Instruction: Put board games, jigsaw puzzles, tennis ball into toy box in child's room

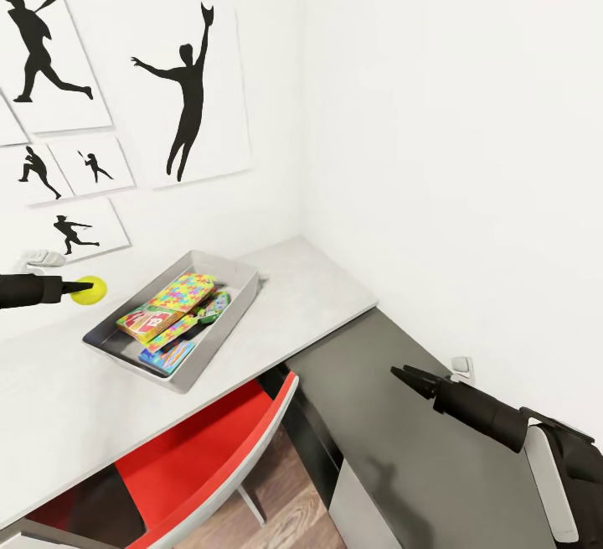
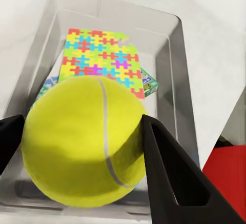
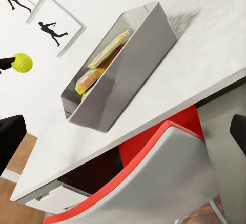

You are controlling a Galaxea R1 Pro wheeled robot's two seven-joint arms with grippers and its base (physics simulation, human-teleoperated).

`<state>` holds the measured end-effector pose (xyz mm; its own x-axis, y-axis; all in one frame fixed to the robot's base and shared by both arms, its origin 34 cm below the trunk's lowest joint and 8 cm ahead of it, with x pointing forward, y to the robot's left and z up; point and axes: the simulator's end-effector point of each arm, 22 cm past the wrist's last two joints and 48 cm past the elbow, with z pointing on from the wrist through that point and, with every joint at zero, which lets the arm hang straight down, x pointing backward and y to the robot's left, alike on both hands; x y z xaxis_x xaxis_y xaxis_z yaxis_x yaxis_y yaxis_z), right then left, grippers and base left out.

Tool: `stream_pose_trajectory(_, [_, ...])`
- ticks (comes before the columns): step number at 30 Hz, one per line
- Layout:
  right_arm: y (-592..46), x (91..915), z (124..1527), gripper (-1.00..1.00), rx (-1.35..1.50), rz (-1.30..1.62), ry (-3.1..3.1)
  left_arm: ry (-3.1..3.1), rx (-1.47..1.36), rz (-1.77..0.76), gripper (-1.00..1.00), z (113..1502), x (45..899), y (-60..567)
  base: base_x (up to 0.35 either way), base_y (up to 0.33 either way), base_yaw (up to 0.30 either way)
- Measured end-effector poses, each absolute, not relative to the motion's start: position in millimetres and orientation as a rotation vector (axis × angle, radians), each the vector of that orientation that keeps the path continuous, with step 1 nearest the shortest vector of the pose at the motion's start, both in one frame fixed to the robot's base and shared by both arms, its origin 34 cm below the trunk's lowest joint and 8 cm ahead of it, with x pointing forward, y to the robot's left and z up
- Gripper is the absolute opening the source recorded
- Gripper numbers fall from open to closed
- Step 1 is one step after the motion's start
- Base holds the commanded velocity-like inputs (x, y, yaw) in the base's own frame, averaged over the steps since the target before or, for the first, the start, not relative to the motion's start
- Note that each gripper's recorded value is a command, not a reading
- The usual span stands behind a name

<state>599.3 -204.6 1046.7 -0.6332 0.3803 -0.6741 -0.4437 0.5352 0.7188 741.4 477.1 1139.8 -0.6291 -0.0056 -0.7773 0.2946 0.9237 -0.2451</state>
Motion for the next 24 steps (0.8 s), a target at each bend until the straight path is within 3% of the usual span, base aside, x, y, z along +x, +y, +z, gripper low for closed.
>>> stream_pose_trajectory(16, [-197.5, 608.2, 1037.4, 1.00, 0.020, 1.155, 1.932, 2.120, 0.175, -0.614, -1.00, 1170.6, 729.9, 471.6, 0.000, 0.000, 0.000])
stream_pose_trajectory(24, [-139.6, 669.5, 1042.0, 1.00, 0.035, 1.019, 2.135, 2.115, 0.157, -0.638, -1.00, 1173.4, 729.2, 470.6, 0.000, 0.000, 0.000])
